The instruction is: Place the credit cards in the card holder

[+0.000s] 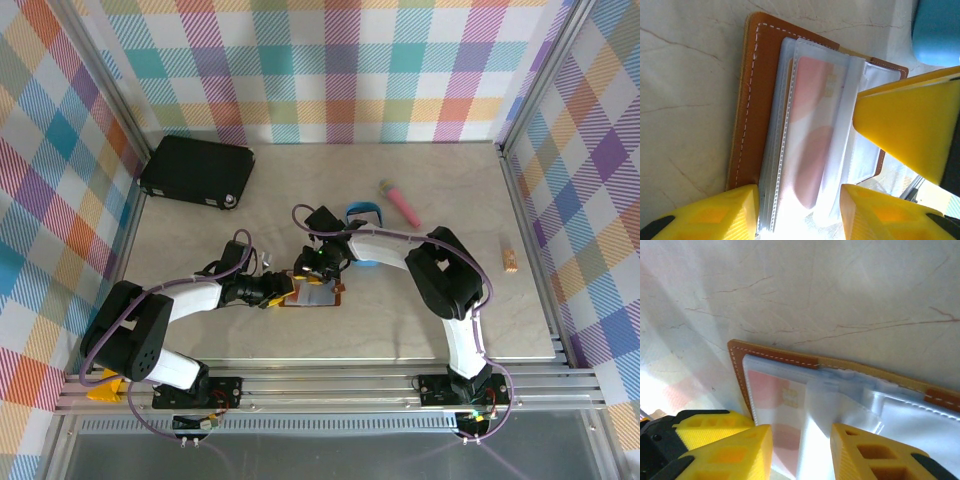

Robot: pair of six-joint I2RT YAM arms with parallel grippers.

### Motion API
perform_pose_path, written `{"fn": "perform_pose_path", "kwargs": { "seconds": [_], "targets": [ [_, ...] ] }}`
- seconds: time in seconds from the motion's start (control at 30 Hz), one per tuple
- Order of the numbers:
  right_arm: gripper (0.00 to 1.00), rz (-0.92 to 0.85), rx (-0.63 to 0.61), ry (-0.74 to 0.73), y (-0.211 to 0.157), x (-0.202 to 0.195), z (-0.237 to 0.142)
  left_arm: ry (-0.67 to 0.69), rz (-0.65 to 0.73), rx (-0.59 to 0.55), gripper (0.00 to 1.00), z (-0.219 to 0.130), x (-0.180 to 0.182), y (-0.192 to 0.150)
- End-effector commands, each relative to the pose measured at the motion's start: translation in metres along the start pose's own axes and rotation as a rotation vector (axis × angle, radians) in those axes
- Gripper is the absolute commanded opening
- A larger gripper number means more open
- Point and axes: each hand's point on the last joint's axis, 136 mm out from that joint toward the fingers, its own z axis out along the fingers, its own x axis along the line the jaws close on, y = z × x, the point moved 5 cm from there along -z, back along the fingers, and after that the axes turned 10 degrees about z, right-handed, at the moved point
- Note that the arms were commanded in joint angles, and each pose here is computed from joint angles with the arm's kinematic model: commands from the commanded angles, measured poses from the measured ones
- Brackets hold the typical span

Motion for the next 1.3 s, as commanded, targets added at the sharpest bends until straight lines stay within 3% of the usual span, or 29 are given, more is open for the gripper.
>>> {"fn": "perform_pose_path", "kwargs": {
  "seconds": [0.0,0.63,1.27],
  "targets": [
    [0.36,-0.029,0.004,0.076,-0.006,0.018,-0.012,0.029,-0.006,0.023,0.47,-0.002,0.004,-0.006],
    [0.36,-0.027,0.02,0.183,-0.003,0.027,-0.002,0.046,0.015,0.022,0.47,-0.008,0.001,-0.005],
    [0.35,-0.001,0.029,0.135,-0.001,0.01,0.017,0.048,0.036,0.01,0.48,-0.013,-0.004,-0.001]
  ]
}}
